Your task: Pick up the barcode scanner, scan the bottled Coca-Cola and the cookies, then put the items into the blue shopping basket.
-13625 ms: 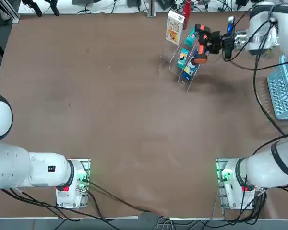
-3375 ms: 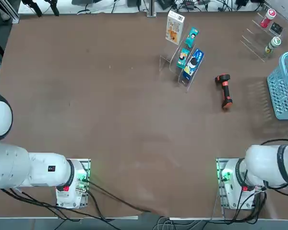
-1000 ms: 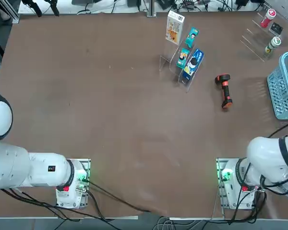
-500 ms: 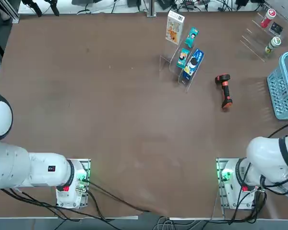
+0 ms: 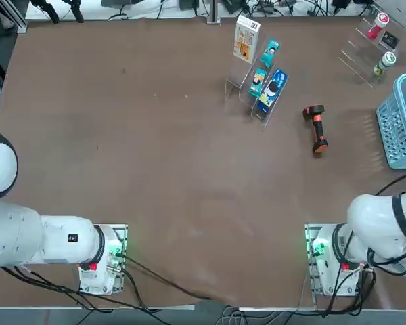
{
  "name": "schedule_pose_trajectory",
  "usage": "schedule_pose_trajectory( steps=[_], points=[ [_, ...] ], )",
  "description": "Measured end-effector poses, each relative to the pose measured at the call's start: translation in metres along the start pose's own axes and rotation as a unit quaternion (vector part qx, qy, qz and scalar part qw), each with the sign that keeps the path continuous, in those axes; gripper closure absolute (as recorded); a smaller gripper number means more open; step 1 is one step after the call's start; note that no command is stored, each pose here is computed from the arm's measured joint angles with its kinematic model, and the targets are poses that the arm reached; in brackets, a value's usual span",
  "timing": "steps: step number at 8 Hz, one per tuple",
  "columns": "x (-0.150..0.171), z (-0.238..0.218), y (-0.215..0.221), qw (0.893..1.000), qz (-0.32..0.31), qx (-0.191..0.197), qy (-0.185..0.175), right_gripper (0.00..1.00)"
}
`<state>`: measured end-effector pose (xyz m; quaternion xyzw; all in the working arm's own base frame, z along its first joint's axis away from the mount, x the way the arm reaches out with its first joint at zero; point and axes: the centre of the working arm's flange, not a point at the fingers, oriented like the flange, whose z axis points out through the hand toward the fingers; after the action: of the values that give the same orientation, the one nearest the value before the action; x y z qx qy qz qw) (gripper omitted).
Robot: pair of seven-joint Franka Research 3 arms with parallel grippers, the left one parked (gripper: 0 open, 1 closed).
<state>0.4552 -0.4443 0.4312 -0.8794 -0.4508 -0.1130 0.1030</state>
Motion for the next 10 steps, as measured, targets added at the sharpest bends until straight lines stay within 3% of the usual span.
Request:
schedule_pose_trajectory(
  steps=[2,5,10],
  points=[
    [0.084,-0.033,-0.001,1.0,-0.005,-0.001,-0.013,0.0],
    [0.263,-0.061,-0.036,0.998,0.024,0.011,-0.064,0.0],
    [0.514,-0.022,-0.162,0.989,0.077,-0.038,-0.124,0.0]
  ],
)
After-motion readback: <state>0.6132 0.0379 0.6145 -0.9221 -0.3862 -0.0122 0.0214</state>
